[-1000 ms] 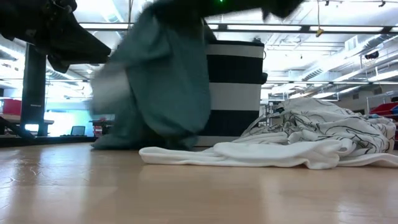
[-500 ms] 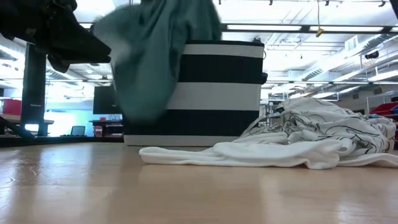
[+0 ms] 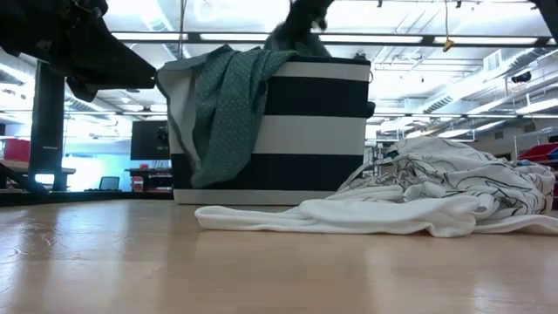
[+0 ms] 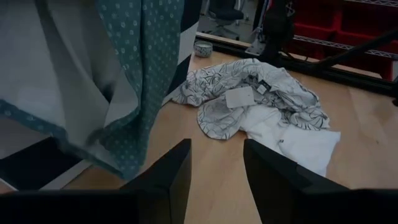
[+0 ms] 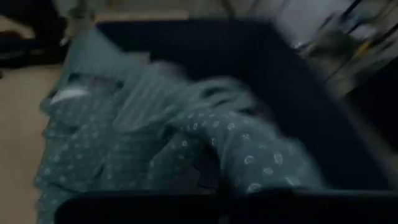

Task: Sort clothes
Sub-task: Put the green polo shirt into the blue laundry organizer

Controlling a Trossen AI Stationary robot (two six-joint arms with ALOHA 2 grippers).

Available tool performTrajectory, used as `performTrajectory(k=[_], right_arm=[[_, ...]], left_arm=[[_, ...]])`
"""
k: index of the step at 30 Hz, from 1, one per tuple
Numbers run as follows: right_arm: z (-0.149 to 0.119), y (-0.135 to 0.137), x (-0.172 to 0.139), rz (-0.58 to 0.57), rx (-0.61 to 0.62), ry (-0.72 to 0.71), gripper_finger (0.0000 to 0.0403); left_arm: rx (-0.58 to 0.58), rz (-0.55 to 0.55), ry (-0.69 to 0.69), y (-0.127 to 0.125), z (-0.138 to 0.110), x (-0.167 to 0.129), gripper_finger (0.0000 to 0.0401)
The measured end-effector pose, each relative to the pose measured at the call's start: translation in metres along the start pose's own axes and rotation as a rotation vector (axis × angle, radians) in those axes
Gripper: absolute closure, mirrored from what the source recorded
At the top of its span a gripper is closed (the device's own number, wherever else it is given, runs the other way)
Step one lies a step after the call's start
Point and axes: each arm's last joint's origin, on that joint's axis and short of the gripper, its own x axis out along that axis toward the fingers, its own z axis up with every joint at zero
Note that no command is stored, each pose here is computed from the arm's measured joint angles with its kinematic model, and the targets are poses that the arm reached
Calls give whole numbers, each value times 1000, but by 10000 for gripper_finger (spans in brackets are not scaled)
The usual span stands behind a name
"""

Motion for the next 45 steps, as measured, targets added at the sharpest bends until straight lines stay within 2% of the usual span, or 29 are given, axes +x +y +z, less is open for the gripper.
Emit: performTrajectory(k=[4, 9, 14, 18, 22, 25, 30, 37, 41, 45], right_arm=[[-25, 10, 35, 106, 50, 91, 387], [-56, 15, 85, 132, 120, 191, 357], [-75, 9, 127, 193, 281, 248, 296], [-106, 3, 169, 153, 356, 342, 237], [-106, -13, 178, 209, 532, 296, 193], [-115, -18, 182, 206, 557, 337, 177], [-95, -32, 149, 175, 537, 255, 176], [-50, -43, 68, 107, 418, 41, 184], [-31, -33, 24, 134, 309, -57, 187], [-21, -3, -1, 197, 149, -91, 188]], left_arm=[[-5, 0, -4, 0, 0, 0, 250], [-13, -2, -8, 0, 1, 0, 250], [-13, -2, -7, 0, 1, 0, 250], [-14, -2, -7, 0, 1, 0, 250], [-14, -4, -7, -1, 1, 0, 250], [-9, -1, -3, 0, 0, 0, 250], [-5, 0, 0, 0, 0, 0, 250], [-5, 0, -1, 0, 0, 0, 250], [-5, 0, -1, 0, 0, 0, 250], [-10, -1, -4, 0, 0, 0, 250]])
